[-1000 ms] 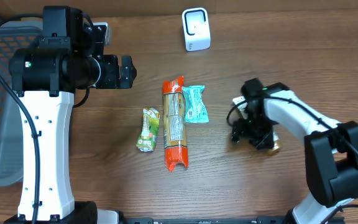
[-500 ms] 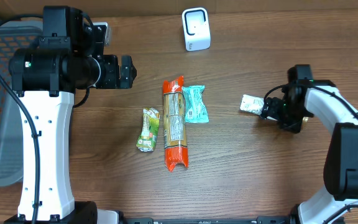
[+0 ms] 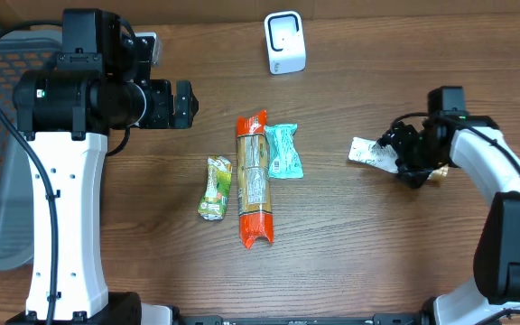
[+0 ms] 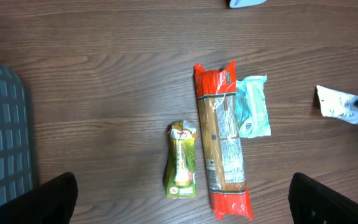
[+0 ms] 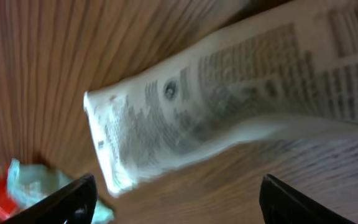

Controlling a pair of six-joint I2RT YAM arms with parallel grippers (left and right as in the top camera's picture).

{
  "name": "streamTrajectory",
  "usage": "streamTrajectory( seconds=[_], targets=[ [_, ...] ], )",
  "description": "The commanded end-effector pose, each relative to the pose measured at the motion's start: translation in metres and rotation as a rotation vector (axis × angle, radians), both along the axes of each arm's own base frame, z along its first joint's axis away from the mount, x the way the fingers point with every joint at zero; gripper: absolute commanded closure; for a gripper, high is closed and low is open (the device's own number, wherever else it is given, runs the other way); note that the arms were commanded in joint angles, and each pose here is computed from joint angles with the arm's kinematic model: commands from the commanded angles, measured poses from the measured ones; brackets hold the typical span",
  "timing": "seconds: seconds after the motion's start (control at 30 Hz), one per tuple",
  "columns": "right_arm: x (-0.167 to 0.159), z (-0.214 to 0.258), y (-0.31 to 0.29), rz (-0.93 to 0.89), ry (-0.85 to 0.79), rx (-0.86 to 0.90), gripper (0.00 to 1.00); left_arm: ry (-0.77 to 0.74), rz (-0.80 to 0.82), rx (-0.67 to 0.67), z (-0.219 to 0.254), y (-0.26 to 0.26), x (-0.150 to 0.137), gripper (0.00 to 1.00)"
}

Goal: Scan the item barcode

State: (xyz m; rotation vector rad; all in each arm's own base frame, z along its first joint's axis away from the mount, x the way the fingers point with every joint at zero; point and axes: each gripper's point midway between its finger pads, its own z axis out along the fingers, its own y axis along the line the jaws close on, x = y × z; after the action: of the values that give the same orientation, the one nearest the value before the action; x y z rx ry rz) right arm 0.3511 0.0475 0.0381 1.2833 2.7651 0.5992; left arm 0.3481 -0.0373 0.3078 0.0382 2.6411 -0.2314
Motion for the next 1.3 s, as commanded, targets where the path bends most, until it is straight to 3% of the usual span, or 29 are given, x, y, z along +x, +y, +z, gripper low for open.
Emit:
streamTrajectory(
  seconds=[0.0,0.27,0.33,0.4,0.5,0.53,0.6,0.67,0.8,0.87,1.0,1.07,1.13,1.27],
  targets=[
    [-0.002,-0.012,-0.007,-0.208,0.041,-0.119,0.16,-0.008,-0.014,0.014,0.000,0.002,0.001,0.00],
    [-0.019,-0.042,0.000,-0.313,0.049,-0.219,0.13,-0.008,-0.014,0.013,0.000,0.002,0.001,0.01],
    [-0.023,-0.047,-0.004,-0.315,0.049,-0.243,0.17,-0.008,-0.014,0.013,0.000,0.002,0.001,0.00],
    [-0.027,-0.049,-0.005,-0.286,0.052,-0.254,0.25,-0.008,-0.014,0.013,0.000,0.002,0.001,0.00],
    [-0.024,-0.048,0.000,-0.092,0.005,-0.271,0.46,-0.008,-0.014,0.013,0.000,0.002,0.001,0.00],
    [-0.022,-0.048,0.003,-0.023,-0.014,-0.266,0.48,-0.008,-0.014,0.013,0.000,0.002,0.001,0.00],
    [-0.021,-0.046,0.013,0.147,-0.053,-0.241,0.70,-0.008,-0.014,0.013,0.000,0.002,0.001,0.00],
    [-0.023,-0.043,0.026,0.313,-0.093,-0.190,0.82,-0.008,-0.015,0.014,0.000,0.002,0.001,0.01],
    [-0.037,-0.036,0.056,0.625,-0.175,-0.054,0.94,-0.007,-0.014,0.013,0.000,0.002,0.001,0.00],
    [-0.055,-0.031,0.072,0.823,-0.220,0.041,0.96,-0.008,-0.014,0.013,0.000,0.002,0.001,0.00],
    [-0.087,-0.033,0.066,0.989,-0.155,0.056,0.96,-0.008,-0.014,0.013,0.000,0.002,0.001,0.01],
    [-0.095,-0.037,0.057,1.002,-0.104,0.020,0.96,-0.008,-0.014,0.013,0.000,0.002,0.001,0.00],
    [-0.097,-0.037,0.047,0.973,-0.067,0.001,0.83,-0.007,-0.014,0.013,0.000,0.002,0.001,0.00],
    [-0.082,-0.020,0.038,0.851,-0.079,0.052,0.71,-0.008,-0.014,0.013,0.000,0.002,0.001,0.01]
  ],
)
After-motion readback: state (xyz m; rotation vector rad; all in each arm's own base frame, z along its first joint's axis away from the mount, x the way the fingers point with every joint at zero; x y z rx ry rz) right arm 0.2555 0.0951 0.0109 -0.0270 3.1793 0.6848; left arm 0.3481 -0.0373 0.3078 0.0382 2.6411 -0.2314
